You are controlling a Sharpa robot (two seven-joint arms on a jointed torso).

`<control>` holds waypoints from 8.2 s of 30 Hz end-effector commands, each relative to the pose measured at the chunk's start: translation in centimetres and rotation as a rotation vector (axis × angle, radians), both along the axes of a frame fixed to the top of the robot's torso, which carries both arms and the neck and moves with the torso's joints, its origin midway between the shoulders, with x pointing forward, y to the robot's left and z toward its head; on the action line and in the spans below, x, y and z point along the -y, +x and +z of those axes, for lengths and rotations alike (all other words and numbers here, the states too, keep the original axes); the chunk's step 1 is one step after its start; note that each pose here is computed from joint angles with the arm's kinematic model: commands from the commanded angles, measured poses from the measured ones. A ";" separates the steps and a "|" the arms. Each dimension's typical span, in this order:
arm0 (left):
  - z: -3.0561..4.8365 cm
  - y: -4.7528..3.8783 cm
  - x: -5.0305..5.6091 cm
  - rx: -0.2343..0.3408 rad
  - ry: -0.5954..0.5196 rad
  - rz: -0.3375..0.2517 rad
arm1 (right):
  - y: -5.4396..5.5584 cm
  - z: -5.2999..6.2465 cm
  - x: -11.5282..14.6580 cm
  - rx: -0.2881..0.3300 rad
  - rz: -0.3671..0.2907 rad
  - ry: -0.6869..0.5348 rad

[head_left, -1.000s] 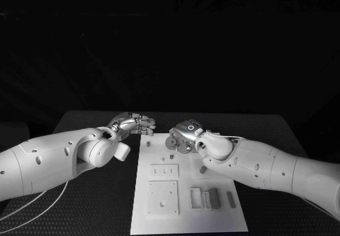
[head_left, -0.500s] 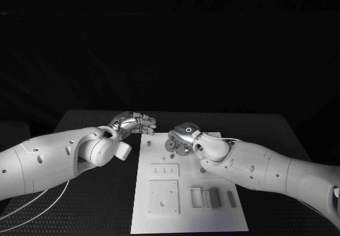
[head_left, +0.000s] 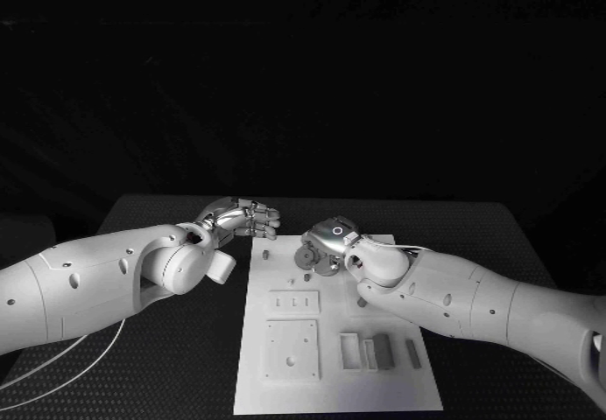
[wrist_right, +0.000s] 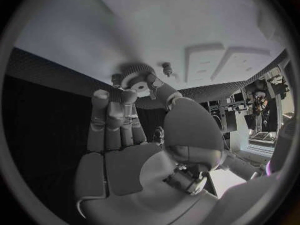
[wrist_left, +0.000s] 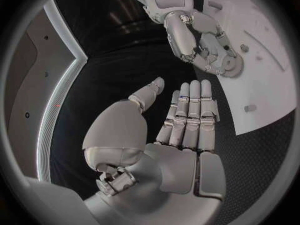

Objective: Assemble the parts on the task board

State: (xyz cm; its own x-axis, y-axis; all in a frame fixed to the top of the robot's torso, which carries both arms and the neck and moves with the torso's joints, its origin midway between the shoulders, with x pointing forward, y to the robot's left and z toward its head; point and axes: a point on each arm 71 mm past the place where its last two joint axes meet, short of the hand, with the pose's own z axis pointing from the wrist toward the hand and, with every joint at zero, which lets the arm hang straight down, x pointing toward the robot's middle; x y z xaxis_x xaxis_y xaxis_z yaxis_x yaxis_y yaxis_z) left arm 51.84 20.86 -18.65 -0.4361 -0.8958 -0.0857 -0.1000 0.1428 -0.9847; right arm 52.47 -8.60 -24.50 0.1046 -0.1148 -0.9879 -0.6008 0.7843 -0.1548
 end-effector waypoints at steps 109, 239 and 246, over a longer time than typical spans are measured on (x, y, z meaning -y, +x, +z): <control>-0.55 0.93 -2.1 0.019 0.039 0.026 | 0.4 1.3 20.4 -0.341 -0.226 0.304; -2.35 -1.35 4.7 -0.174 0.275 -0.109 | -2.3 4.9 3.4 -0.262 -0.083 0.326; -2.44 -1.34 5.2 -0.184 0.273 -0.126 | -3.0 5.1 2.4 -0.269 -0.048 0.336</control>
